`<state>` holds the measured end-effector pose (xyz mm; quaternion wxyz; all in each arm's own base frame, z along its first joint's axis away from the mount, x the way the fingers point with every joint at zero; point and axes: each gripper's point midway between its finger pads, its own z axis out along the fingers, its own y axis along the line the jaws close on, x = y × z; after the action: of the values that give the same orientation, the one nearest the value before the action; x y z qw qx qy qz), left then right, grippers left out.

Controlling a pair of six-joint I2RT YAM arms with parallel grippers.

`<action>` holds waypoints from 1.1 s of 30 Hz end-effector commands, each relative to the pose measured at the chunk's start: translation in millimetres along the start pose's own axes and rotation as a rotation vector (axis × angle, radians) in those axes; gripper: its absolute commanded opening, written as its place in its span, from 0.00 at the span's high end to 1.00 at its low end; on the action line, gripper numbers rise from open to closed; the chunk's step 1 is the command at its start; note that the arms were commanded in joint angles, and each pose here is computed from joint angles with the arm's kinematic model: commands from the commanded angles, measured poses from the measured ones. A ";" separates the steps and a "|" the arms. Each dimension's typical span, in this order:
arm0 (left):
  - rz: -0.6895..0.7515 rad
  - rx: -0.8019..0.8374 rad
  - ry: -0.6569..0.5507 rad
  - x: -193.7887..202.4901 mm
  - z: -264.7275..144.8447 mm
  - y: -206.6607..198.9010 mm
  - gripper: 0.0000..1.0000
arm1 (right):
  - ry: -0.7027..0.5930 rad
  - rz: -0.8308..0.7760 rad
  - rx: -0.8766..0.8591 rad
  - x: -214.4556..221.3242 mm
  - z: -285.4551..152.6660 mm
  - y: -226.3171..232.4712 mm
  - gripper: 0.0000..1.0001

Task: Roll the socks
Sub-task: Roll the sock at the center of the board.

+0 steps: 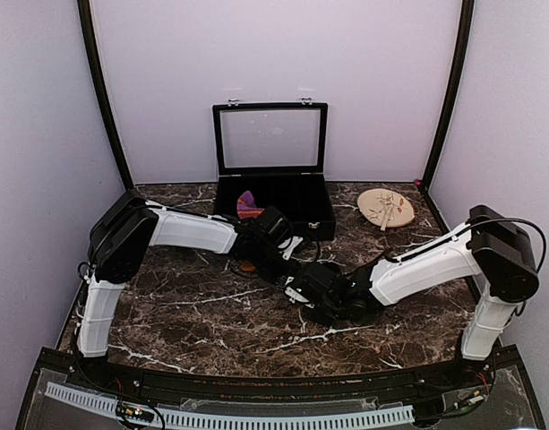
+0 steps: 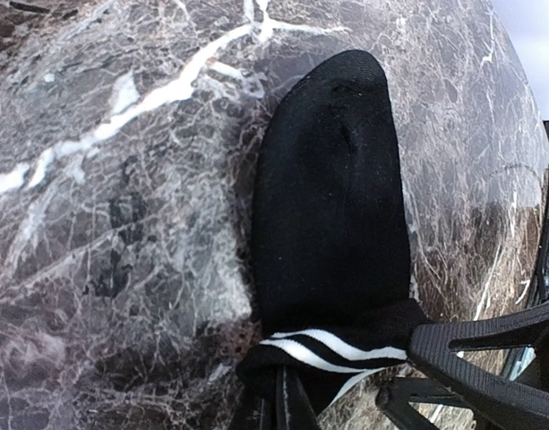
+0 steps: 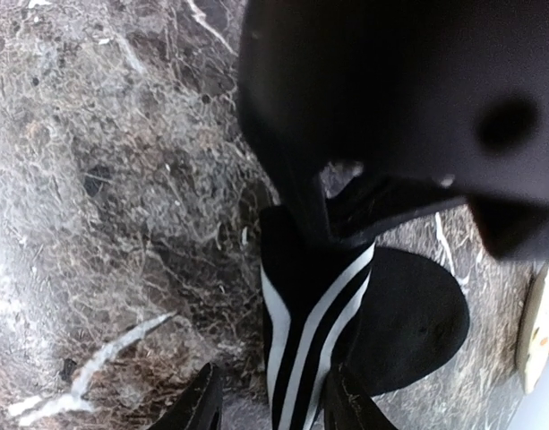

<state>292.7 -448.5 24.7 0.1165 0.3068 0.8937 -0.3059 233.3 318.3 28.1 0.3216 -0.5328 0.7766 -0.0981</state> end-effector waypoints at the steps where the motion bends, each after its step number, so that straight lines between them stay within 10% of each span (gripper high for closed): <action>1: -0.015 0.019 0.105 24.8 7.2 2.9 0.99 | 0.009 -0.038 0.029 -4.1 4.6 -0.3 0.58; 20: -0.019 0.046 0.135 23.7 -0.7 4.8 1.00 | 0.153 -0.086 -0.027 30.3 13.2 15.2 0.56; 33: -0.017 0.051 0.138 23.0 -2.1 3.8 1.00 | 0.242 -0.039 -0.088 49.8 22.7 21.1 0.72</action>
<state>284.3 -442.8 24.4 0.0725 0.3235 0.8870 -0.3216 238.3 323.0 23.2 0.2984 -0.5300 0.7856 -0.1131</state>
